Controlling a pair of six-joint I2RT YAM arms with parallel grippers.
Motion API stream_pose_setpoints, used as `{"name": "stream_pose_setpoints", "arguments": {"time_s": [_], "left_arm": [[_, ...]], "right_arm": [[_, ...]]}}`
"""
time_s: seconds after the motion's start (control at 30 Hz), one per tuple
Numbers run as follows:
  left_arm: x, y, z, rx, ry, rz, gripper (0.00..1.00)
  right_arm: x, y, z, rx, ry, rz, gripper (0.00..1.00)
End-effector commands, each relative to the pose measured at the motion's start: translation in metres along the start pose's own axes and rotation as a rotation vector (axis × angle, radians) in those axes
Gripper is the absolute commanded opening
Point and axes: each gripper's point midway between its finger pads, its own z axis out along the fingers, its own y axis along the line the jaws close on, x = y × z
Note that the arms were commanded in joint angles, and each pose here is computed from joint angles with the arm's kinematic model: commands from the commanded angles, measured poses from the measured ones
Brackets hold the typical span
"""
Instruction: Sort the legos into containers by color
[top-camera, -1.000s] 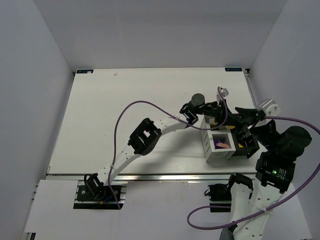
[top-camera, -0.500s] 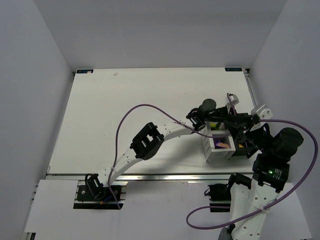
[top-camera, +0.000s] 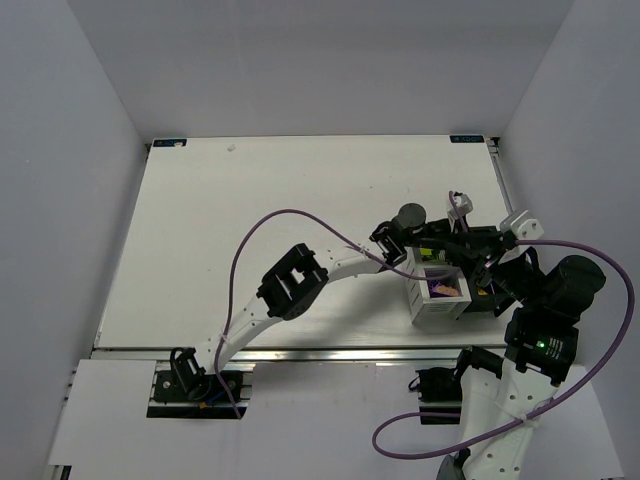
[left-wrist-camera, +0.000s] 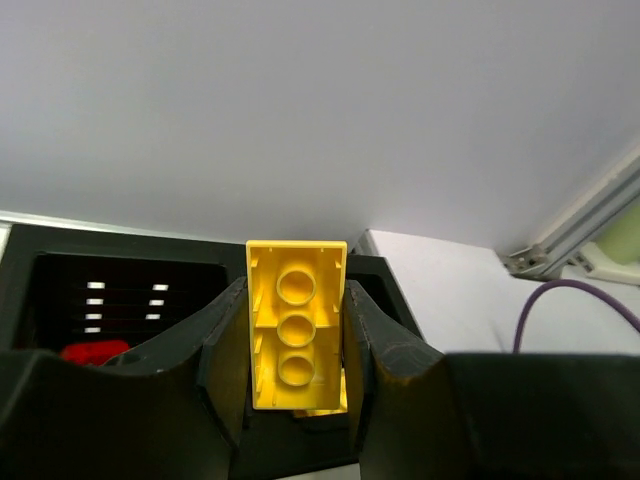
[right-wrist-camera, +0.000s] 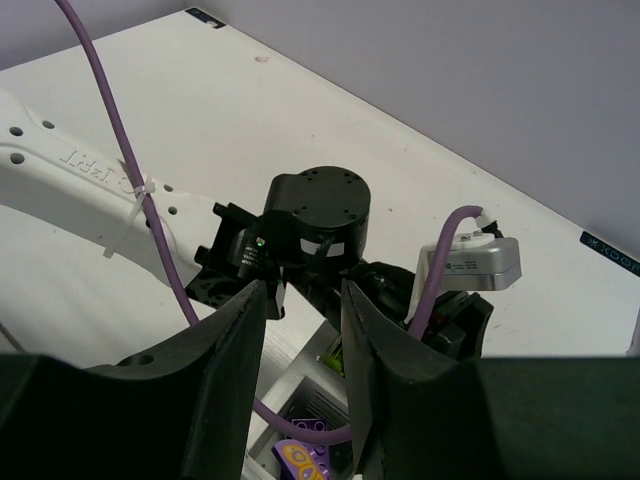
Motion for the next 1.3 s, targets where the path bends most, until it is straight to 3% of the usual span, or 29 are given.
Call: {"name": "stream_pose_setpoints", "arguments": {"time_s": [0.0, 0.5, 0.87, 0.97, 1.1, 1.2, 1.27], "left_arm": [[-0.033, -0.046, 0.005, 0.102, -0.052, 0.012, 0.0], [-0.023, -0.06, 0.007, 0.213, 0.015, -0.032, 0.0], [-0.009, -0.026, 0.007, 0.028, 0.057, -0.006, 0.02], [-0.011, -0.023, 0.008, 0.017, 0.056, -0.007, 0.08], [-0.013, -0.022, 0.008, 0.005, 0.053, -0.001, 0.33], [-0.014, -0.024, 0.008, 0.007, 0.052, -0.002, 0.46], [-0.016, -0.025, 0.008, 0.014, 0.049, 0.0, 0.49]], "right_arm": [[-0.005, 0.001, -0.001, -0.001, -0.007, -0.022, 0.42], [-0.012, 0.011, -0.005, -0.023, -0.013, -0.037, 0.41], [-0.009, 0.012, -0.006, -0.022, -0.007, -0.04, 0.41], [-0.009, 0.013, -0.006, -0.024, -0.006, -0.039, 0.41], [-0.008, 0.012, -0.006, -0.021, -0.005, -0.039, 0.42], [-0.006, 0.012, -0.005, -0.02, -0.002, -0.033, 0.42], [-0.007, 0.012, -0.005, -0.022, -0.003, -0.036, 0.42]]}}
